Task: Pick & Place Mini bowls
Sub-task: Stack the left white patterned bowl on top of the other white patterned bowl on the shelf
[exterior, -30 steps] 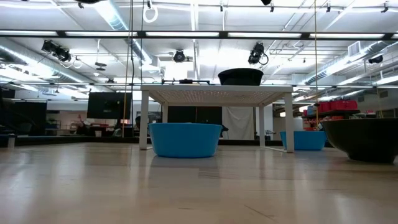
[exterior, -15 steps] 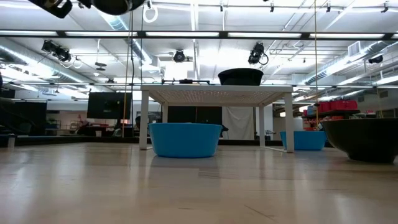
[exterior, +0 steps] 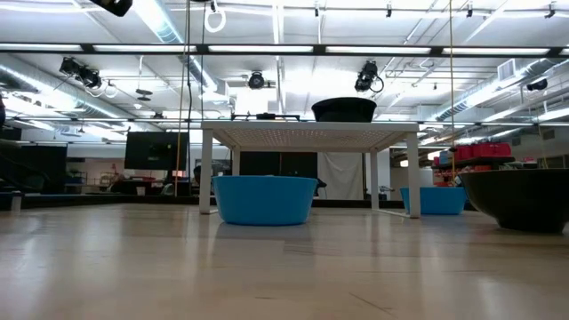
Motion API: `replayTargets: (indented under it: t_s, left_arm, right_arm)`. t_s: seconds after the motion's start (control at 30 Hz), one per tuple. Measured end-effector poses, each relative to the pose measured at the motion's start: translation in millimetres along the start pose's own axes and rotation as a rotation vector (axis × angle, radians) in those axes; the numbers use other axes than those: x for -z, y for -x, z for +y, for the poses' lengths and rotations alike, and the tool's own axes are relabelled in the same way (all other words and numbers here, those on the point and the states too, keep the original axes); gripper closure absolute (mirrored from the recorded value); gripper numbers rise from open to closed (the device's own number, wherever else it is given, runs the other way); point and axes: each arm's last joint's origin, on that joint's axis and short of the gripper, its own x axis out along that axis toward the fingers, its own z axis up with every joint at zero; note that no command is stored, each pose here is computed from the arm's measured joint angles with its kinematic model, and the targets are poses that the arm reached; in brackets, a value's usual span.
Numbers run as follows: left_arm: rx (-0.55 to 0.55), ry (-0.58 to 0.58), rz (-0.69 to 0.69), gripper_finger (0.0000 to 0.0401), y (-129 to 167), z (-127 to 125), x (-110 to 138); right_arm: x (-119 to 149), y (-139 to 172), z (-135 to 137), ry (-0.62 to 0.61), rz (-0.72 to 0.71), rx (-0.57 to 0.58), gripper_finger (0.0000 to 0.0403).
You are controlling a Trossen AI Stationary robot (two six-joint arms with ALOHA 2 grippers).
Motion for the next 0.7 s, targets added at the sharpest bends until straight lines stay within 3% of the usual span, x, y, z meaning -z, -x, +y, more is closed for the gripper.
replayTargets:
  t_s: [0.33,0.7]
  left_arm:
    - [-0.084,-0.031,0.011,0.0384,-3,-12,-18]
    - [-0.149,-0.137,0.039,0.0384,-11,-51,-55]
  right_arm:
    - [-5,-1,12,0.031,-0.017,-0.04,0.0175]
    - [-22,19,22,0.072,-0.061,-0.054,0.0175]
